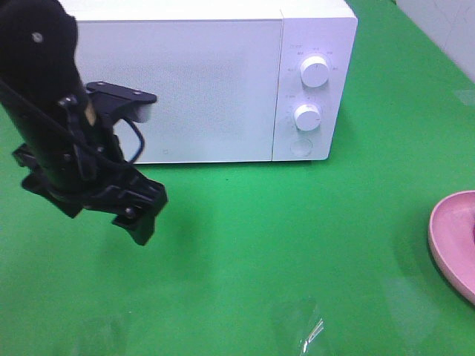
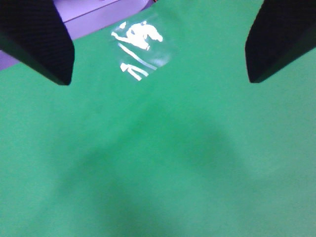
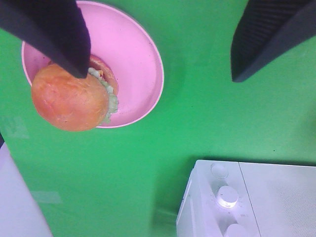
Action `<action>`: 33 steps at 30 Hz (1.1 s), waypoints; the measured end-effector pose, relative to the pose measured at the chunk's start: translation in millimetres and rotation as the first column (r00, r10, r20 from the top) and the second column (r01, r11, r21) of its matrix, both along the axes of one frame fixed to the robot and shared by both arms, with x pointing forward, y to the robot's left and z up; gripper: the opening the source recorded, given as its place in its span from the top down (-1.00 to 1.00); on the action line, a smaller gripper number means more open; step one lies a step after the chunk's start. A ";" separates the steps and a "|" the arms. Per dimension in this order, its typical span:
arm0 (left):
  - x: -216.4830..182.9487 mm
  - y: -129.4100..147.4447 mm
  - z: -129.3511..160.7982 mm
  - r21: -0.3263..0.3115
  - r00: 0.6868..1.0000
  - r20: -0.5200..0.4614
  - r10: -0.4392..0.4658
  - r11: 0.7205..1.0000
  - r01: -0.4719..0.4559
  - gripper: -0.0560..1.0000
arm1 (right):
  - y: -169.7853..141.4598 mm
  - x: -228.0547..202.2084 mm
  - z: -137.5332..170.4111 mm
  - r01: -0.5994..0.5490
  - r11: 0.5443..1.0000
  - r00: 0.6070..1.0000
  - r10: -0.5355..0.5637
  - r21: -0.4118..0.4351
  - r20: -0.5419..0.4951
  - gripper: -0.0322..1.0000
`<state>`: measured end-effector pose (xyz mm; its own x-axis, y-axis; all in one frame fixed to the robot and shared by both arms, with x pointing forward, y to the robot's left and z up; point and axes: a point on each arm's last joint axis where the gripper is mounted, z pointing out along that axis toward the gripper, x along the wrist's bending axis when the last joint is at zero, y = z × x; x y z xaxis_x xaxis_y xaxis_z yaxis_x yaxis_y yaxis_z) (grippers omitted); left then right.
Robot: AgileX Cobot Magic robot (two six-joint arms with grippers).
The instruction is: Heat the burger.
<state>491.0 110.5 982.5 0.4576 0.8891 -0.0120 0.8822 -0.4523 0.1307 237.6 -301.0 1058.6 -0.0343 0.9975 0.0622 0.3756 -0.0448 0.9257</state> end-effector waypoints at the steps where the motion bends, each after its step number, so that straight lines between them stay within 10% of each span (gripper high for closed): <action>1: 0.0 0.0 0.0 0.000 1.000 0.000 0.000 1.000 0.000 -0.73 | 0.0 0.0 0.0 0.000 1.000 1.000 0.000 0.000 0.000 -0.52; 10: 19.2 99.8 41.9 -0.007 0.946 -0.022 0.323 0.946 -0.323 -0.73 | 0.0 0.0 0.0 0.000 1.000 1.000 0.000 0.000 0.000 -0.52; 18: -17.5 189.3 87.2 -0.059 0.819 0.044 0.572 0.820 -0.569 -0.73 | 0.0 0.0 0.0 0.000 1.000 1.000 0.000 0.000 0.000 -0.52; 33: -124.5 191.4 77.2 -0.180 0.809 0.257 0.529 0.848 -0.498 -0.73 | 0.0 0.0 0.0 0.000 1.000 1.000 0.000 0.000 0.000 -0.52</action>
<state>366.6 301.8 1059.7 -0.0687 0.9962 -0.0538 0.8975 0.0853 0.4327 237.6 -301.0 1058.6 -0.0343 0.9975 0.0622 0.3756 -0.0448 0.9257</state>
